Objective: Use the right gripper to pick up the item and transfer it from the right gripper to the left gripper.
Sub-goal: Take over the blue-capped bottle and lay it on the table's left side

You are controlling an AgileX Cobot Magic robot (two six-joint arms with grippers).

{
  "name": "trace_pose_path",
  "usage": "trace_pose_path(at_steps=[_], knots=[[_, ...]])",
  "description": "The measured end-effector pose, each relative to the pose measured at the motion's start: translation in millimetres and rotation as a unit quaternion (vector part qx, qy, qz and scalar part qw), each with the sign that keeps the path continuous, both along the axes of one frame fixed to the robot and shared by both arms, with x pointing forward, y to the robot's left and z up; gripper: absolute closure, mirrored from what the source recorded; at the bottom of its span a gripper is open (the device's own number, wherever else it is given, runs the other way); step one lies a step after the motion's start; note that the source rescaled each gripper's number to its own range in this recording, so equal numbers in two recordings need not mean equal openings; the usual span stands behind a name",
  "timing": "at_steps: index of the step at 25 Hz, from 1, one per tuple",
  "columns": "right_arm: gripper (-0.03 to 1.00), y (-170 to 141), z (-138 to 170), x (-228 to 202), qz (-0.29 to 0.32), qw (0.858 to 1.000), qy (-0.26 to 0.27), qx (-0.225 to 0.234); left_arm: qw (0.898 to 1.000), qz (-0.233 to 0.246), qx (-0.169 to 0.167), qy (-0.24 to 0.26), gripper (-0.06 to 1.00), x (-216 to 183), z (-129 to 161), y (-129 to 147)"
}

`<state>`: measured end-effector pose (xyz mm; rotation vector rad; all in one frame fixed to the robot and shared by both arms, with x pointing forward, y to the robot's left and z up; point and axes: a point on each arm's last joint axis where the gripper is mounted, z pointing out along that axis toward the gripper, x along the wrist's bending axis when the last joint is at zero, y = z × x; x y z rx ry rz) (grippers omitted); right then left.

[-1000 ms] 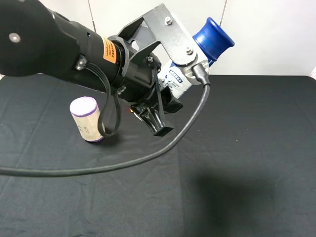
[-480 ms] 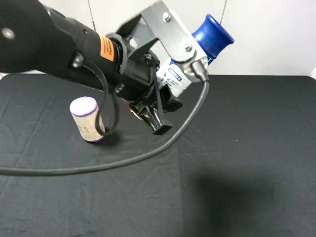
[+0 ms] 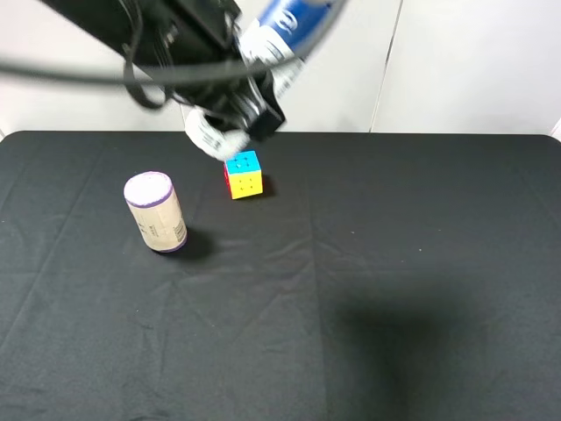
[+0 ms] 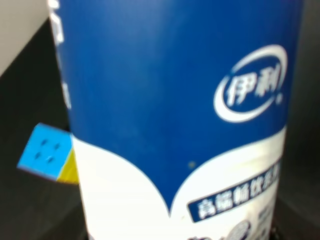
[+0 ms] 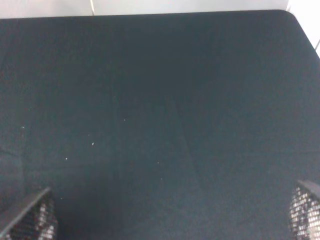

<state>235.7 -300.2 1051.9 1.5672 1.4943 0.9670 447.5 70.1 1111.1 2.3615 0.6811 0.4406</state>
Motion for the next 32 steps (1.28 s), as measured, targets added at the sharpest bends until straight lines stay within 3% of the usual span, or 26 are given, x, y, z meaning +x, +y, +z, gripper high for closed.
trace_pose_path(at_steps=[5,14,24,32], knots=[[-0.03,0,0,0,0.000,1.000,0.000,0.000,0.997,0.074,0.013,0.022,0.88,14,14,19],[-0.03,0,0,0,0.000,1.000,0.000,0.000,0.979,0.190,0.037,0.059,0.88,41,25,67],[-0.03,0,0,0,0.000,1.000,0.000,0.000,0.947,0.309,0.039,0.076,0.88,70,23,132],[-0.03,0,0,0,0.000,1.000,0.000,0.000,0.924,0.367,0.009,0.110,0.88,83,18,188]])
